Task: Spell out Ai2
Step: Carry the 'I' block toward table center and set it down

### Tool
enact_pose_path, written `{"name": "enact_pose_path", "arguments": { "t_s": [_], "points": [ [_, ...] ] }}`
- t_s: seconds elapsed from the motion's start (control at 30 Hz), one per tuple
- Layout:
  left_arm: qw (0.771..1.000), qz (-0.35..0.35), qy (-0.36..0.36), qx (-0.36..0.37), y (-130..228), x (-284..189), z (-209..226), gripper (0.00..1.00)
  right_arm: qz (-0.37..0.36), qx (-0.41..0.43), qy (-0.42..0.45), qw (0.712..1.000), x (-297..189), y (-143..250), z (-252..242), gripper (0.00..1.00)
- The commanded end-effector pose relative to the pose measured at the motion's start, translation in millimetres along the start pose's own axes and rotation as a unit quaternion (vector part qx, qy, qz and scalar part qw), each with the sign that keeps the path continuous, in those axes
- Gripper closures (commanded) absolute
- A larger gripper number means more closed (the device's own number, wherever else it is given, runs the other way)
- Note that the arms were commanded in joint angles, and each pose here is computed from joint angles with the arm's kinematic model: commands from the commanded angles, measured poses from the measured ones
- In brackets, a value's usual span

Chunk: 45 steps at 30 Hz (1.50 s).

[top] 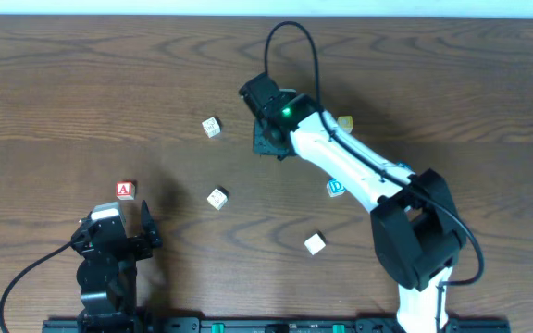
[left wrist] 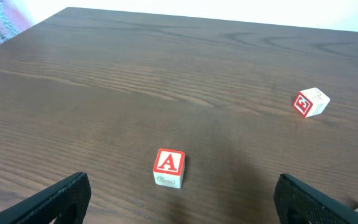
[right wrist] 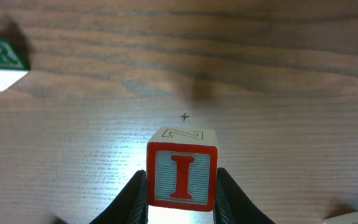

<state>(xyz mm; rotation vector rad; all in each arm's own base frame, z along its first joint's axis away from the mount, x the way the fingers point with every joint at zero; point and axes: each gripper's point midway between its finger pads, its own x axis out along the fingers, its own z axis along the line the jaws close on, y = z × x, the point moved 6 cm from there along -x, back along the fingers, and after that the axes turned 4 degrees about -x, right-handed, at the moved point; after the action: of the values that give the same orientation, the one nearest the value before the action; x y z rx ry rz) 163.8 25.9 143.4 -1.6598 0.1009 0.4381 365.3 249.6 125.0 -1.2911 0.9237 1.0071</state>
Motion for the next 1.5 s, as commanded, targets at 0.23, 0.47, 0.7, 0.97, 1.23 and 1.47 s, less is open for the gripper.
{"name": "enact_pose_path", "arguments": {
  "t_s": [0.23, 0.47, 0.7, 0.97, 1.23, 1.47],
  "points": [
    [1.000, 0.009, -0.003, -0.006, 8, 3, 1, 0.05, 0.011, 0.000, -0.006, 1.000, 18, -2, -3, 0.99],
    [1.000, 0.009, -0.003, -0.006, 8, 3, 1, 0.05, 0.023, 0.007, -0.004, 1.000, 37, 1, -1, 0.99],
    [1.000, 0.009, -0.003, -0.006, 8, 3, 1, 0.05, 0.020, 0.015, -0.004, 1.000, 43, -2, -4, 0.99],
    [1.000, 0.009, -0.003, -0.006, 8, 3, 1, 0.05, 0.028, 0.017, 0.002, 0.999, 53, -1, -7, 0.99],
    [1.000, 0.009, -0.003, -0.006, 8, 3, 1, 0.05, 0.035, 0.017, 0.001, 0.999, 58, 1, -7, 0.99],
    [1.000, 0.009, -0.003, -0.006, 8, 3, 1, 0.05, 0.033, 0.018, -0.005, 0.999, 58, 0, -6, 0.99]
  ]
}}
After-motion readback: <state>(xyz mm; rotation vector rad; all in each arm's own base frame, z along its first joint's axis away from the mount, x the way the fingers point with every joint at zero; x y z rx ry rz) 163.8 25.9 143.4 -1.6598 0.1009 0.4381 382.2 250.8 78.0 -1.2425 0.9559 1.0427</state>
